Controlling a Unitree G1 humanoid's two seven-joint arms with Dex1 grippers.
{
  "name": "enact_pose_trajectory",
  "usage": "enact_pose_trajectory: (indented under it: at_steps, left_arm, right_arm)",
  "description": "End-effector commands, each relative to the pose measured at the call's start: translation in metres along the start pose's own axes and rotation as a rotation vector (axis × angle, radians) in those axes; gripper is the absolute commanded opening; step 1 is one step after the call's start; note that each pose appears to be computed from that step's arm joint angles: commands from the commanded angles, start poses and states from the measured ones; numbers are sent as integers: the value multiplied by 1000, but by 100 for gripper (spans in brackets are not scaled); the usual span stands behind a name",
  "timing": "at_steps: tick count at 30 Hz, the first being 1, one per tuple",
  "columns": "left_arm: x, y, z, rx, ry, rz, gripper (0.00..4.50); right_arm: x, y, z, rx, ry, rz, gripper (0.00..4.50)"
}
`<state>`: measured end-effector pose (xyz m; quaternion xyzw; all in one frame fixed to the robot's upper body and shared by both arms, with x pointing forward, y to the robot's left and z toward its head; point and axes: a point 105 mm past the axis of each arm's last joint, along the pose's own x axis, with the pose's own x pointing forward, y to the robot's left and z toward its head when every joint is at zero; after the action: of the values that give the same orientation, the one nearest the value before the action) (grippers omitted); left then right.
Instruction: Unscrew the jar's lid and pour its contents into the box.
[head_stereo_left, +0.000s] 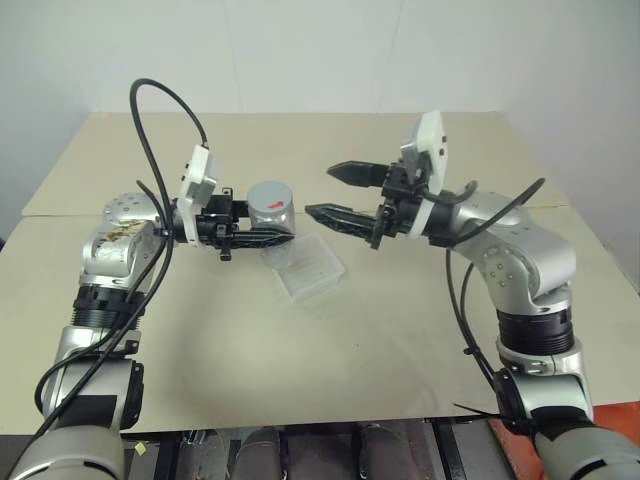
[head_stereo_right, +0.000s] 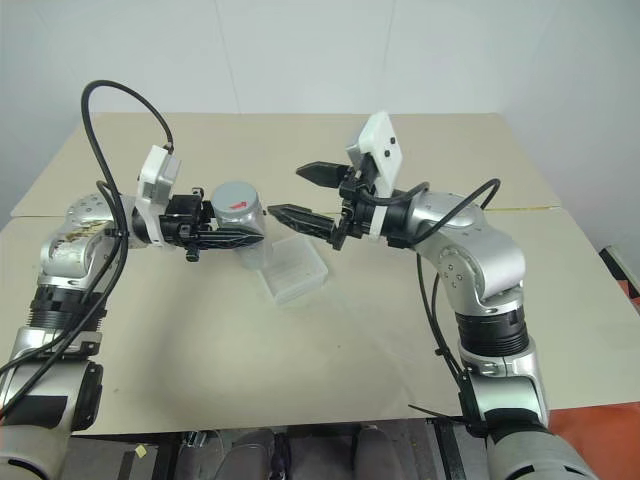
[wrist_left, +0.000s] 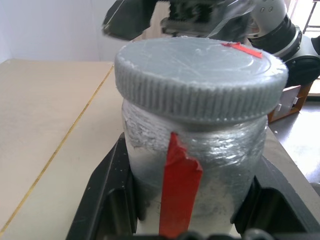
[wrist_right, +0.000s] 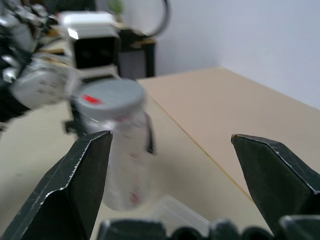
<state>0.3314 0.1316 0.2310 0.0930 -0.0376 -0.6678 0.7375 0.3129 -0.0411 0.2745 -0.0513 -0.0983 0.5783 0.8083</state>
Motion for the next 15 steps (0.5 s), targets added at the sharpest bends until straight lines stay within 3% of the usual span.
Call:
enact_pose_trajectory:
  at_steps: [1, 15]
  left_arm:
    - [0, 2, 9, 43, -19, 6, 194]
    - [2, 1, 11, 45, -22, -2, 194]
  right_arm:
    - [14, 12, 17, -58, -51, 58, 446]
    - [59, 19, 16, -90, -55, 97, 446]
